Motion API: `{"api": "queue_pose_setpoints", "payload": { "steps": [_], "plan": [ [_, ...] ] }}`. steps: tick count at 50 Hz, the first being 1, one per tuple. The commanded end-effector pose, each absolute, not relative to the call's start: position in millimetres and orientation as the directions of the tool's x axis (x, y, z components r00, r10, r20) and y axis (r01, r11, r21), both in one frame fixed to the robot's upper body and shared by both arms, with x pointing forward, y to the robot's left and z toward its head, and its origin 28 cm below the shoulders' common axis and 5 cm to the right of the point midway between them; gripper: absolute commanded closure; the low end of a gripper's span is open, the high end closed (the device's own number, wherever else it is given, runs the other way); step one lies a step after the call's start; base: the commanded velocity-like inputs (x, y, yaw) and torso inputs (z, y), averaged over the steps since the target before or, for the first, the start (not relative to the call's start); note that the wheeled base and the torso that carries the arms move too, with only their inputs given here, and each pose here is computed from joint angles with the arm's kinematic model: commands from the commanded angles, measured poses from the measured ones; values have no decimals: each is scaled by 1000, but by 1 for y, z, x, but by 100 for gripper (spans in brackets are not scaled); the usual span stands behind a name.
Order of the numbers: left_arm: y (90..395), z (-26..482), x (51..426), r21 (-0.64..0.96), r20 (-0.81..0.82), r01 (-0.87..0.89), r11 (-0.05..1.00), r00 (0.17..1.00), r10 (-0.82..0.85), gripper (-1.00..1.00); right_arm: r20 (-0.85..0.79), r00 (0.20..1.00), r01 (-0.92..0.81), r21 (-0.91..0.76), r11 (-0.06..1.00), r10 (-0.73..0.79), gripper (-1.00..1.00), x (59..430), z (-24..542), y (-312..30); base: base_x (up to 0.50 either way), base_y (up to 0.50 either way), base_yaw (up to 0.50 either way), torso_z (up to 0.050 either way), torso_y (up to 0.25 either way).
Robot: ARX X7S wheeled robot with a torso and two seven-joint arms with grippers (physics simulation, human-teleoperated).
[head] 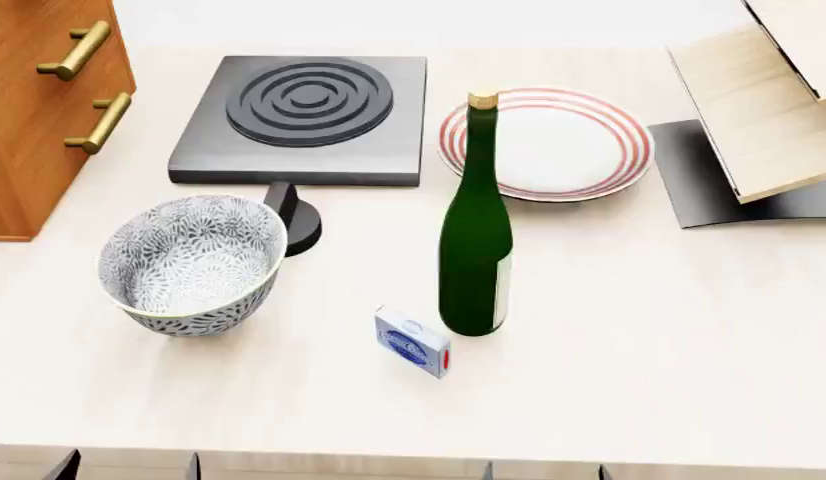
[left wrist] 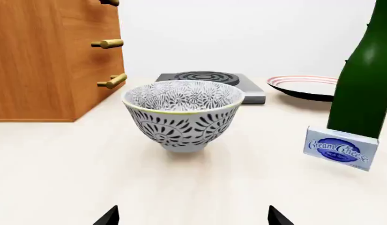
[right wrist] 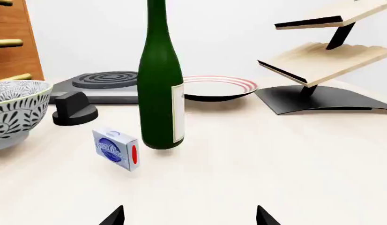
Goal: Pick up the akita bowl and put it on the plate.
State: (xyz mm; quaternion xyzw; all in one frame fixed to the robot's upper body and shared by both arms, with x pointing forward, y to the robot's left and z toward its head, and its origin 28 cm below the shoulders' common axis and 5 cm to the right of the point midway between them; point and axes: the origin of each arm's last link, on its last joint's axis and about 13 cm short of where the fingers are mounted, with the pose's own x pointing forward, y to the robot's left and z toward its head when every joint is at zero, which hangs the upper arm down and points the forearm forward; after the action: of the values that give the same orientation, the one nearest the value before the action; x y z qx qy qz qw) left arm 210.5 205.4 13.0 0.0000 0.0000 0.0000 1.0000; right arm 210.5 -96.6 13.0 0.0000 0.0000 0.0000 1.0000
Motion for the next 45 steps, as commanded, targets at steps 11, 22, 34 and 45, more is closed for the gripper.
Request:
{"api": "queue_pose_setpoints", "payload": {
  "steps": [11, 22, 34, 45],
  "plan": [
    [201, 32, 187, 67, 174, -47, 997, 984, 34, -100, 123, 992, 40, -23, 999, -37, -100, 188, 29, -95, 0, 0, 0, 0, 0],
    [207, 61, 169, 47, 295, -68, 997, 954, 51, -100, 255, 965, 65, 8, 998, -65, -100, 174, 62, -100, 0, 0, 0, 0, 0],
    [206, 82, 143, 50, 402, -69, 996, 914, 43, -100, 326, 943, 56, 17, 998, -59, -100, 157, 75, -101, 0, 0, 0, 0, 0],
    [206, 85, 133, 26, 443, -44, 999, 896, 28, -100, 348, 935, 59, 19, 998, -62, -100, 153, 74, -101, 0, 0, 0, 0, 0]
  ]
}}
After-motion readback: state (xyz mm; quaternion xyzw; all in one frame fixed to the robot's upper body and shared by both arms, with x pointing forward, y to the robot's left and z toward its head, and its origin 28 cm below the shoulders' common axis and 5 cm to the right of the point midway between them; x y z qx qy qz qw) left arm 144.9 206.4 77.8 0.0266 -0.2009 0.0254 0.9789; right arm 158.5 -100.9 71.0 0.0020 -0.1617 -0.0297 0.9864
